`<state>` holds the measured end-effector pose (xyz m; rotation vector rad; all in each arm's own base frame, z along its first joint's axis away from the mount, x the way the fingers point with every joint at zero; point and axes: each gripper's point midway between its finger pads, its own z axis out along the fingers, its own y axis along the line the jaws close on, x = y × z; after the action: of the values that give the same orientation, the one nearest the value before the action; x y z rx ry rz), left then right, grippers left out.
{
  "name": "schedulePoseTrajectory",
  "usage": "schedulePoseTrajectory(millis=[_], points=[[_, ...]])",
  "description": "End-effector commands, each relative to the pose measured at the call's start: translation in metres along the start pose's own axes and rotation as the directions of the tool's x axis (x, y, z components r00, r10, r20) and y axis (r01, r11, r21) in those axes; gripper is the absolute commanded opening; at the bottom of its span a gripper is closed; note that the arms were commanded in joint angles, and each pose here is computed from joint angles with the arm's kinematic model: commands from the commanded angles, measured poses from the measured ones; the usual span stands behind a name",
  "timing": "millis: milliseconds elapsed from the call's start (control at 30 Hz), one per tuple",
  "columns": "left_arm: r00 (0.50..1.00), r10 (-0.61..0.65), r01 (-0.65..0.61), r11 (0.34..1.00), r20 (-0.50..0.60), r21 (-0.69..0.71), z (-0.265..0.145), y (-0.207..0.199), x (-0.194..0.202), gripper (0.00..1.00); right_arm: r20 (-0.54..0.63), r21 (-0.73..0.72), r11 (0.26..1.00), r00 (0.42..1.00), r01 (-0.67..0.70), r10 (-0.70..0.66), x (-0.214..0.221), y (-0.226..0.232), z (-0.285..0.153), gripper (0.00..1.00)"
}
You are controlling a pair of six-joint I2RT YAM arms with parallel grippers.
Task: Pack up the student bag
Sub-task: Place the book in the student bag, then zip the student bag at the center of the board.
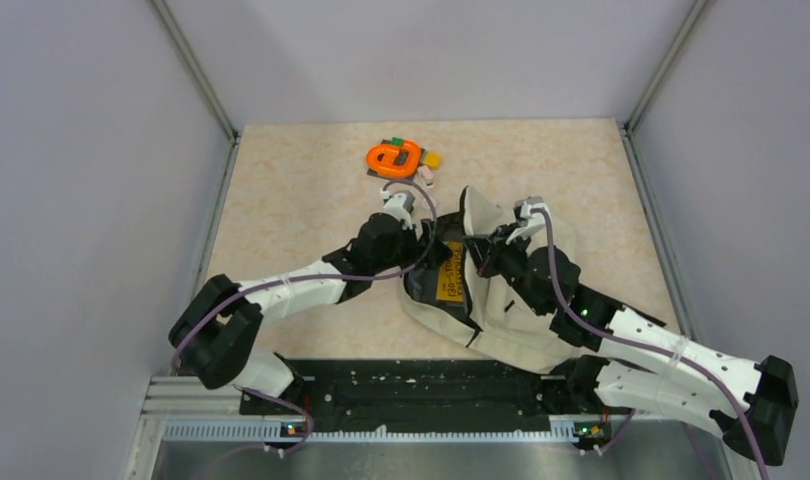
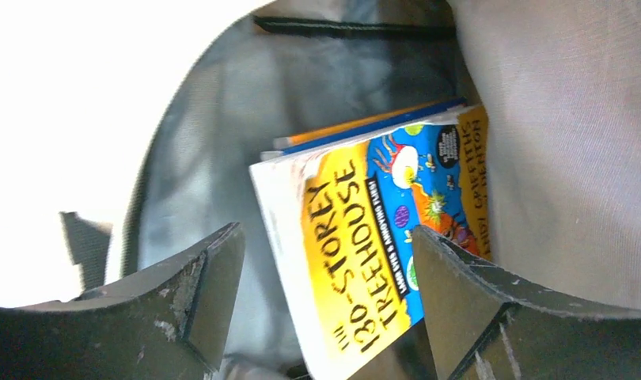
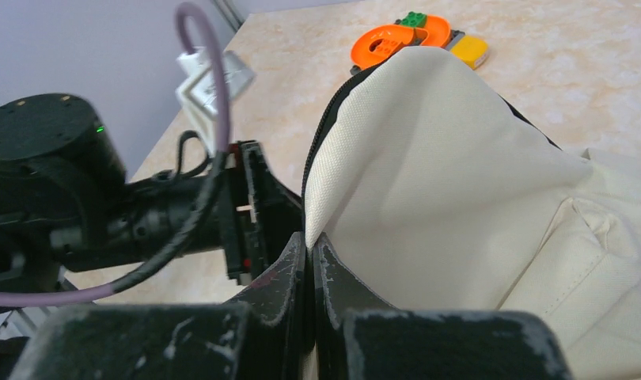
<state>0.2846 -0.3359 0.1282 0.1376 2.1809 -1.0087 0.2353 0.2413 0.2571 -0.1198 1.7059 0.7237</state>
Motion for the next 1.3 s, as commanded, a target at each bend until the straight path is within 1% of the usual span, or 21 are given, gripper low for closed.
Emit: schedulePoseTrajectory(millis=[0, 100, 133, 167, 200, 267, 367, 467, 567, 667, 800, 933, 1033, 1167, 1267], points=[[0.978, 0.147, -0.128, 0.983, 0.146, -0.132, -0.037, 0.026, -0.024, 0.82, 0.128, -0.04, 0.998, 0.99, -0.052, 0.057, -0.038, 0.01, -0.005, 0.0], [0.941, 0.254, -0.206, 0.954, 0.224, -0.218, -0.07, 0.04, -0.038, 0.82, 0.136, -0.042, 0.997, 0.988, -0.066, 0.071, -0.037, 0.009, -0.008, 0.0], [0.923, 0.294, -0.247, 0.948, 0.247, -0.202, -0.084, 0.038, -0.037, 0.82, 0.136, -0.039, 0.997, 0.988, -0.069, 0.073, -0.036, 0.008, -0.008, 0.0], [0.896, 0.355, -0.319, 0.933, 0.266, -0.17, -0.094, 0.031, -0.037, 0.82, 0.132, -0.029, 0.997, 0.989, -0.066, 0.069, -0.033, 0.005, -0.007, 0.0], [0.878, 0.387, -0.367, 0.922, 0.281, -0.122, -0.102, 0.022, -0.033, 0.82, 0.128, -0.015, 0.998, 0.989, -0.068, 0.069, -0.031, 0.003, -0.006, 0.0], [0.863, 0.414, -0.421, 0.906, 0.291, -0.039, -0.112, 0.008, -0.02, 0.81, 0.113, 0.014, 0.998, 0.991, -0.068, 0.066, -0.023, -0.002, -0.001, 0.0], [0.881, 0.419, -0.434, 0.901, 0.219, 0.024, -0.111, 0.0, 0.012, 0.78, 0.083, 0.039, 0.997, 0.995, -0.061, 0.058, -0.01, -0.005, 0.01, 0.0], [0.909, 0.396, -0.408, 0.91, 0.132, 0.076, -0.102, -0.006, 0.05, 0.75, 0.055, 0.048, 0.997, 0.997, -0.056, 0.053, 0.001, -0.004, 0.02, 0.0], [0.929, 0.351, -0.367, 0.914, 0.114, 0.174, -0.098, -0.031, 0.078, 0.73, 0.034, 0.067, 0.997, 0.998, -0.047, 0.045, 0.01, -0.006, 0.028, 0.0], [0.938, 0.329, -0.346, 0.909, 0.11, 0.232, -0.096, -0.055, 0.096, 0.72, 0.025, 0.102, 0.994, 0.999, -0.028, 0.026, 0.016, -0.01, 0.036, 0.0], [0.947, 0.298, -0.319, 0.922, 0.121, 0.22, -0.094, -0.073, 0.107, 0.7, 0.006, 0.153, 0.988, 1.0, 0.006, -0.007, 0.026, -0.018, 0.048, 0.0], [0.964, 0.258, -0.267, 0.939, 0.07, 0.217, -0.087, -0.082, 0.126, 0.69, -0.005, 0.186, 0.982, 1.0, 0.026, -0.025, 0.032, -0.021, 0.058, 0.0], [0.962, 0.269, -0.272, 0.938, 0.042, 0.214, -0.082, -0.093, 0.137, 0.69, -0.004, 0.204, 0.978, 0.999, 0.033, -0.033, 0.031, -0.022, 0.063, 0.0], [0.96, 0.279, -0.277, 0.936, 0.025, 0.216, -0.073, -0.11, 0.14, 0.69, 0.003, 0.219, 0.975, 0.999, 0.037, -0.038, 0.03, -0.024, 0.066, 0.0], [0.962, 0.274, -0.267, 0.945, -0.01, 0.187, -0.061, -0.115, 0.145, 0.68, 0.011, 0.217, 0.975, 0.999, 0.036, -0.04, 0.028, -0.024, 0.065, 0.0]])
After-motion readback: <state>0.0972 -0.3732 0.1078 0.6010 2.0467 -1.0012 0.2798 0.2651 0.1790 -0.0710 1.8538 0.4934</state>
